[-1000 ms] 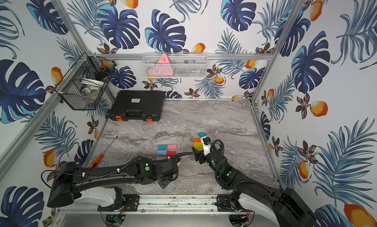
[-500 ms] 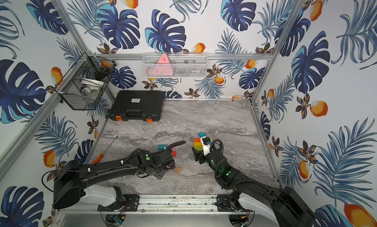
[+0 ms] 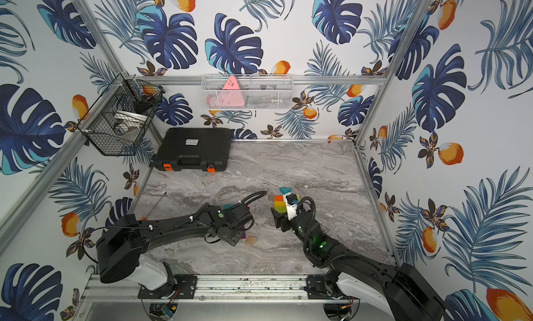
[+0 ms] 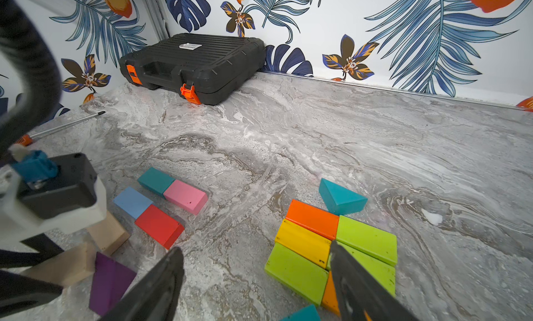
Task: Assemble a piece of candy with building blocks
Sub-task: Adjust the building block at the center of the board.
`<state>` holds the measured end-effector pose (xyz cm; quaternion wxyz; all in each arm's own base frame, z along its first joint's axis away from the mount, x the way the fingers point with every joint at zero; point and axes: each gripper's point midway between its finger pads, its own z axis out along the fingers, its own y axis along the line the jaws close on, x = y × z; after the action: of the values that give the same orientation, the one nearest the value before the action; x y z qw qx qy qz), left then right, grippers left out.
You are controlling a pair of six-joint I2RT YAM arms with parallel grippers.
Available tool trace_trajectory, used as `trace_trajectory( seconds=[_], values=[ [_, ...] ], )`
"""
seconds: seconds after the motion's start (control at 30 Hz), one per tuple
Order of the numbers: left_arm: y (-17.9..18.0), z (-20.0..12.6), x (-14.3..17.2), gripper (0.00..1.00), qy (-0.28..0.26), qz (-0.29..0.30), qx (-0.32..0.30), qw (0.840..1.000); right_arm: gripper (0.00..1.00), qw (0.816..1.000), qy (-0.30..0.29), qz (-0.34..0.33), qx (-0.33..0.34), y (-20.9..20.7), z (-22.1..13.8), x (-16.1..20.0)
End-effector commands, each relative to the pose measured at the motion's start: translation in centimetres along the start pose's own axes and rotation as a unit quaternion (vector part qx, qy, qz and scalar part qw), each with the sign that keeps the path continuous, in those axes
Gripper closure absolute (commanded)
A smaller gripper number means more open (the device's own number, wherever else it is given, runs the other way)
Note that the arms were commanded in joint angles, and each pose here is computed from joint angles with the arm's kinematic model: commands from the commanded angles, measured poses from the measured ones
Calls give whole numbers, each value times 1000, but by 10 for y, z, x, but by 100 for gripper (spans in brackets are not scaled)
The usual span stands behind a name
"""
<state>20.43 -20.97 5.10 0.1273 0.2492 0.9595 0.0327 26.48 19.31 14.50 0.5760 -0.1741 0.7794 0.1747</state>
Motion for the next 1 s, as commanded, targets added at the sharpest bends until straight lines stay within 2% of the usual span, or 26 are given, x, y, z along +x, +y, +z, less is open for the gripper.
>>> trace_trajectory(
  seconds=[0.0,0.17,0.5,0.97],
  values=[
    [-2,-2,-6,77,-13,1,8,1000,19,1000,-11,4,-2,1,0,-7],
    [-7,-1,-8,78,-13,7,20,1000,19,1000,-9,4,-3,2,1,-7],
    [16,-18,-6,79,-35,-7,-11,999,19,1000,-7,4,-4,3,2,-6],
    [16,6,-27,80,-21,-8,-12,1000,18,1000,-2,3,-4,3,4,-3]
  ],
)
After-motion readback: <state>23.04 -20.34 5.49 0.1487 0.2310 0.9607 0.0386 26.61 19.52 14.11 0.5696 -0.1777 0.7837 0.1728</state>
